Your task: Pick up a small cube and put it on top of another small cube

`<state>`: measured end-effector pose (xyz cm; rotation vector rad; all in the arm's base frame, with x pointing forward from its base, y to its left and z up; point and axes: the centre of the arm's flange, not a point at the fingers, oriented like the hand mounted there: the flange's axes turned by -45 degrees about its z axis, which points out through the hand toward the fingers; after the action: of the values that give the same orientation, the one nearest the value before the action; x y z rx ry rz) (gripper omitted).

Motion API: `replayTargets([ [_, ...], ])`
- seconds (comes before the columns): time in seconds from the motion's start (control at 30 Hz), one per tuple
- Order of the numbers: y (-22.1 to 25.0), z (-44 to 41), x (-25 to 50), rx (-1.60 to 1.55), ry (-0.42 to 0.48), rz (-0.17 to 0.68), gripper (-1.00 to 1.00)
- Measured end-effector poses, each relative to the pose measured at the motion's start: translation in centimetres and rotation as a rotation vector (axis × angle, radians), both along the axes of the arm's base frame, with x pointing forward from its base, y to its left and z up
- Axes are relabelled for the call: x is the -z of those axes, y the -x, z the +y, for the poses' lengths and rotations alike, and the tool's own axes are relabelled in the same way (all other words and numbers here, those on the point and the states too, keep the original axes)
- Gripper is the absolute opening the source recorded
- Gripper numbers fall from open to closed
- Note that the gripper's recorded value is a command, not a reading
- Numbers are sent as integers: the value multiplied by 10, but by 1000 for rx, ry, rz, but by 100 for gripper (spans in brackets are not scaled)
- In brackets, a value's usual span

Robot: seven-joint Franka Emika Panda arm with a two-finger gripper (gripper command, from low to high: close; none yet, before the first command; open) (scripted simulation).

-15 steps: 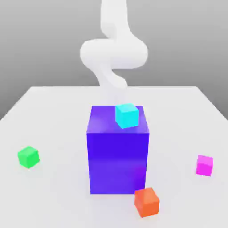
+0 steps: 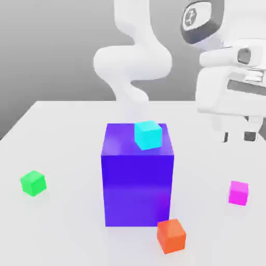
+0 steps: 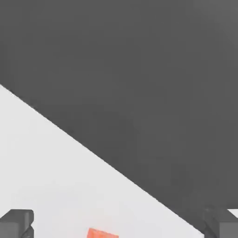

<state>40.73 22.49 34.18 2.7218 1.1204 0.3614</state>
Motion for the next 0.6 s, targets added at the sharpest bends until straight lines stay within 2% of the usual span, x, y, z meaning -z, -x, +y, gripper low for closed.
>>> replayTargets([
  [0.17, 67, 58, 89, -267, 25, 159, 0],
  [0.3, 121, 79, 142, -430, 5, 278, 0],
  [0.6, 132, 85, 203, -461, -8, 301, 0],
])
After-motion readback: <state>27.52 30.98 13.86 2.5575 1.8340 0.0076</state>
